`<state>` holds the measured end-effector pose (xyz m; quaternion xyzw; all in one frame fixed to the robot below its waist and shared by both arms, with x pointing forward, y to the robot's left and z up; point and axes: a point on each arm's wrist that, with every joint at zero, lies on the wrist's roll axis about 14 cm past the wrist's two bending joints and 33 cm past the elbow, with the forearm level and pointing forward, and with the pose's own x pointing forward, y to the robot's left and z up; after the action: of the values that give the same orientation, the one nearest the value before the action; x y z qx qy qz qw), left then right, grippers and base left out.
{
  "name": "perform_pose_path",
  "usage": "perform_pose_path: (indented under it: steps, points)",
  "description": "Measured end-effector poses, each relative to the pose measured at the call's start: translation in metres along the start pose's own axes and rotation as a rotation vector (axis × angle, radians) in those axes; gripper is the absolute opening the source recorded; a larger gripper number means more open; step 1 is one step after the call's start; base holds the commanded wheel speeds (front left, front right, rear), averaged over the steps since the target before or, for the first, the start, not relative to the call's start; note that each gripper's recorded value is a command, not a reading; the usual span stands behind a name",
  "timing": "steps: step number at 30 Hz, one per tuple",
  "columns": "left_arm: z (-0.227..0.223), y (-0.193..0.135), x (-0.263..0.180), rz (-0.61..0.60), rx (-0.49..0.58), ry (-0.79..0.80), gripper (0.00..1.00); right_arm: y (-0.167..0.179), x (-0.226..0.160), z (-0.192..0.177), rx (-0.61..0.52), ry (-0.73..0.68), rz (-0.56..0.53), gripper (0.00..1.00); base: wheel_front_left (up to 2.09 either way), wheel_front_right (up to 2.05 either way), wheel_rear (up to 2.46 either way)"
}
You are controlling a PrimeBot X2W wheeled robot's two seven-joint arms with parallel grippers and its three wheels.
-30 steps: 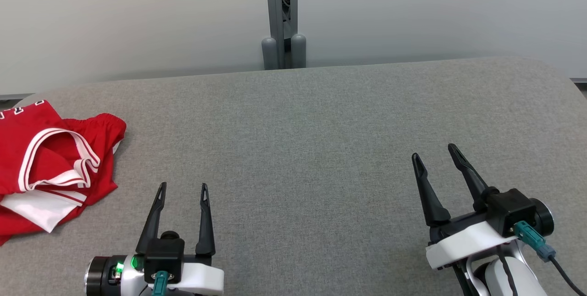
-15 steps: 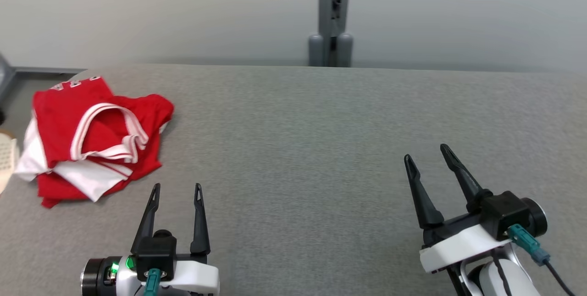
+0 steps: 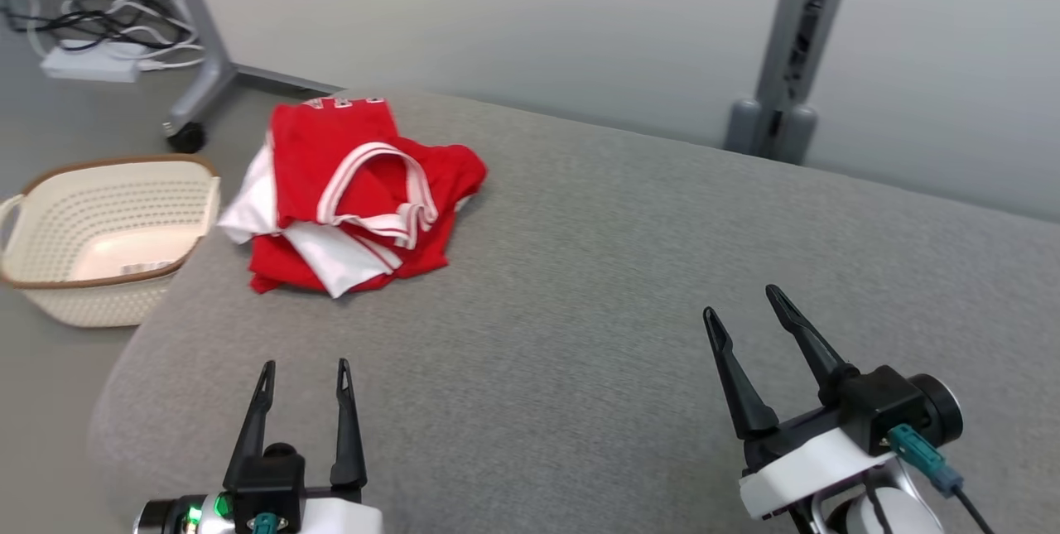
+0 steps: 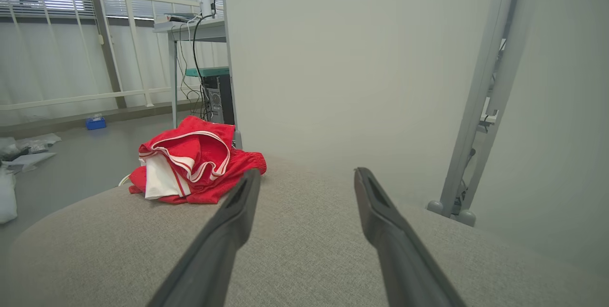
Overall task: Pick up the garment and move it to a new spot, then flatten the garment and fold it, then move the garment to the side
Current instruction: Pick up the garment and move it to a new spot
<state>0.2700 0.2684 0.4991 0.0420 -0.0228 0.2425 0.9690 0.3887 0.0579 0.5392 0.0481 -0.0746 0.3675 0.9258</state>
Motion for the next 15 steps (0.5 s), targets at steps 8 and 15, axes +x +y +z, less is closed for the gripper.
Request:
perform_pose_path:
  steps: [8,15]
  points:
    - [0.002,0.041,-0.022,0.138,0.002,-0.006,1.0,0.047,0.016,-0.002,0.022,0.004,0.146,1.0,0.0,0.0,0.0]
    - [0.003,0.045,-0.026,0.157,0.002,-0.006,1.0,0.056,0.02,-0.003,0.04,0.006,0.173,1.0,0.0,0.0,0.0]
